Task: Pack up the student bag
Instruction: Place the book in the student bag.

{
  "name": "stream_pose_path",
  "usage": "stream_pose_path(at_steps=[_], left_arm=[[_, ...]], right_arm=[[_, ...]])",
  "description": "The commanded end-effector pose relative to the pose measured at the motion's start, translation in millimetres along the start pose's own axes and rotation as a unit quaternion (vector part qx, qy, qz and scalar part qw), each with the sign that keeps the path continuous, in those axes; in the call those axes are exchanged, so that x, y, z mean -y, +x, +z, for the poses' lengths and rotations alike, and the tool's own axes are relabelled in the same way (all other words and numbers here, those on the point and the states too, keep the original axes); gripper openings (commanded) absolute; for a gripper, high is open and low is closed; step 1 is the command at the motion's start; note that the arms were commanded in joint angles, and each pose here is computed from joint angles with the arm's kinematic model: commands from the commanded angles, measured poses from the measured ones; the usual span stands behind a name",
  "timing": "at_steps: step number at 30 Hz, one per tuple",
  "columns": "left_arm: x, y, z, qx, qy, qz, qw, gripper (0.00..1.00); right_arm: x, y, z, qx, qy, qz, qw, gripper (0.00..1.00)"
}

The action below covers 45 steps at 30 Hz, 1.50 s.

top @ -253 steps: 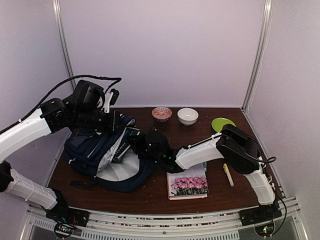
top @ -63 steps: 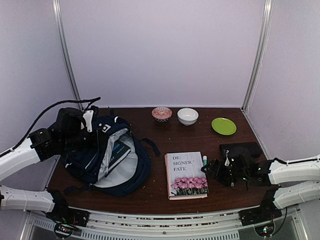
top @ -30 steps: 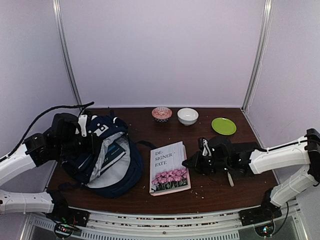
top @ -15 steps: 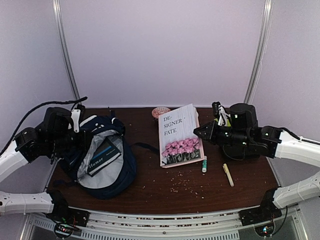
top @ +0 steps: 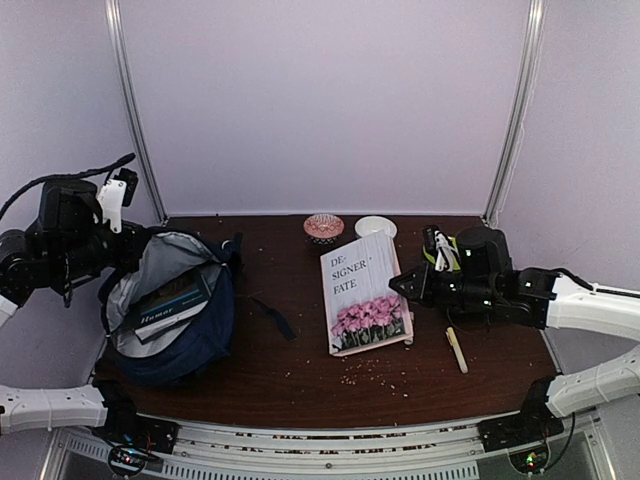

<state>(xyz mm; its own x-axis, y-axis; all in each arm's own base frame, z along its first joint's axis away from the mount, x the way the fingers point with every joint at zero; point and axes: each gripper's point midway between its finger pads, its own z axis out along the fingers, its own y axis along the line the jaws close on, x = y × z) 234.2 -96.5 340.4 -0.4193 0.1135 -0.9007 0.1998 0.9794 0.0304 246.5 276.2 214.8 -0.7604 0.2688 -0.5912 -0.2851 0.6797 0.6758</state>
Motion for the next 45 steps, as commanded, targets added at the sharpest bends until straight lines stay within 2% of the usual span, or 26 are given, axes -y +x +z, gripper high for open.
stream_pose_path(at_steps=[1,6,9,16,24,29,35,40,45], left_arm=[[9.8,-35.1,-3.6,0.076,0.028,-0.031,0.996,0.00],[26.4,-13.8,15.0,0.056,0.059,-0.033,0.996,0.00],[35.5,-1.7,24.9,0.043,0.074,-0.031,0.996,0.00],[55.1,21.9,44.3,0.016,0.109,-0.026,0.994,0.00],[76.4,-4.5,49.7,0.050,0.151,-0.022,0.987,0.00],[97.3,-2.0,71.2,0.029,0.175,-0.014,0.984,0.00],[118.5,-10.8,83.6,0.026,0.210,-0.044,0.976,0.00],[117.5,-18.4,81.2,0.038,0.208,-0.043,0.976,0.00],[122.2,-18.6,75.7,0.038,0.227,-0.041,0.972,0.00]], right_arm=[[-18.5,1.4,9.2,-0.009,-0.051,-0.018,0.999,0.00],[-19.1,34.7,35.1,-0.097,-0.069,-0.035,0.992,0.00],[-17.1,44.5,45.4,-0.123,-0.069,-0.039,0.989,0.00],[-41.1,30.4,33.8,-0.105,-0.110,-0.038,0.988,0.00],[-65.7,15.6,6.9,-0.083,-0.155,-0.008,0.984,0.00],[-90.7,6.1,-4.5,-0.060,-0.200,0.009,0.978,0.00],[-112.7,22.6,16.1,-0.087,-0.219,0.020,0.972,0.00],[-111.7,37.2,39.8,-0.102,-0.227,0.066,0.966,0.00],[-130.3,39.6,65.0,-0.115,-0.254,0.108,0.954,0.00]])
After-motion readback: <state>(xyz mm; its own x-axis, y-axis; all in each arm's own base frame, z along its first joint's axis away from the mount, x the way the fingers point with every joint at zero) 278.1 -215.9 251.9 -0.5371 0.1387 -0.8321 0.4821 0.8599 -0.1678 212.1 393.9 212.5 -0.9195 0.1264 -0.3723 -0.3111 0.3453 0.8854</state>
